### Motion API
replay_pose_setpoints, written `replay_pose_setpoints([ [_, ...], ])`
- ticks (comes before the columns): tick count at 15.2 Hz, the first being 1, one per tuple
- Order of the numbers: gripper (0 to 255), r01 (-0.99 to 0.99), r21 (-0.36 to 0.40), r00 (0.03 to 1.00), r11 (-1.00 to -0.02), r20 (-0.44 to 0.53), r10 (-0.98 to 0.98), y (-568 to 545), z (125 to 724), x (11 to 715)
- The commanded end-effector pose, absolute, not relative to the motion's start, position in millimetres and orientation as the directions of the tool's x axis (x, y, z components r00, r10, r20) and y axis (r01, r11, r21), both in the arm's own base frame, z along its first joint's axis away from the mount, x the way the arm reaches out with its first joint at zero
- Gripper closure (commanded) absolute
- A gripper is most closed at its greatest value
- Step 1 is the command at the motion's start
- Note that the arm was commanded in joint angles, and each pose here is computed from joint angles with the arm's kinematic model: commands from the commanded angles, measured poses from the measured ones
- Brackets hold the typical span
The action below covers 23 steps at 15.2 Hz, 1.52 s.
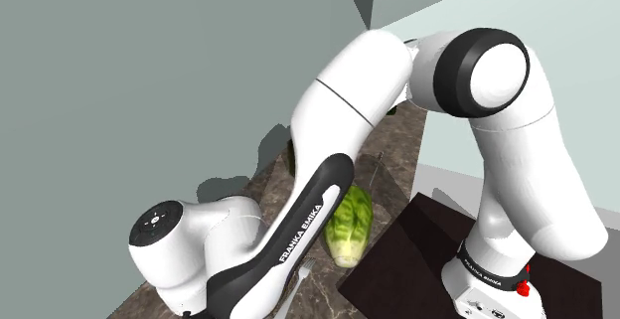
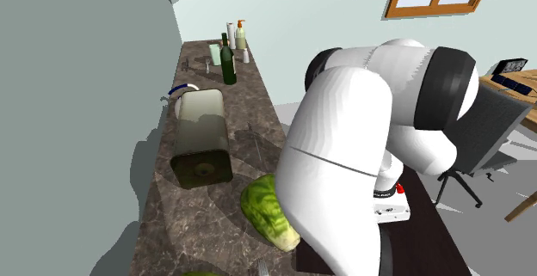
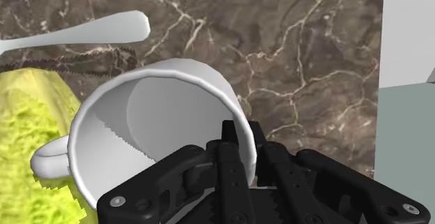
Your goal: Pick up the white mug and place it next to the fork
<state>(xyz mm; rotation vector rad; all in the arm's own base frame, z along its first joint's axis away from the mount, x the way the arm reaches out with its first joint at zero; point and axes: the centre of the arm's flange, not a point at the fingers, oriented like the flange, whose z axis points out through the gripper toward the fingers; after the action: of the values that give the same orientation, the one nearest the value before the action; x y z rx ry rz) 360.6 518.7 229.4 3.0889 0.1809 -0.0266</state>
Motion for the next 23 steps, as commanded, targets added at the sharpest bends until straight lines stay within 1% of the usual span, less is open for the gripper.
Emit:
replay_pose_setpoints([
  [1,255,0.116,0.047,0.993,-0.992,-0.02,0.116,518.9,219.4,360.2],
  [3,255,0.116,0.047,0.993,-0.992,-0.02,0.116,518.9,210.5,360.2],
  [11,255,0.116,0.047,0.993,-0.992,-0.02,0.116,518.9,210.5,360.2],
  [12,0,0.116,0.047,0.993,-0.992,-0.02,0.116,518.9,210.4,360.2],
  [17,0,0.116,0.047,0.993,-0.992,-0.02,0.116,518.9,210.4,360.2],
  [21,0,0.116,0.047,0.993,-0.992,-0.02,0.116,521.4,260.4,360.9],
  [23,0,0.116,0.047,0.993,-0.992,-0.02,0.116,521.3,260.4,360.9],
])
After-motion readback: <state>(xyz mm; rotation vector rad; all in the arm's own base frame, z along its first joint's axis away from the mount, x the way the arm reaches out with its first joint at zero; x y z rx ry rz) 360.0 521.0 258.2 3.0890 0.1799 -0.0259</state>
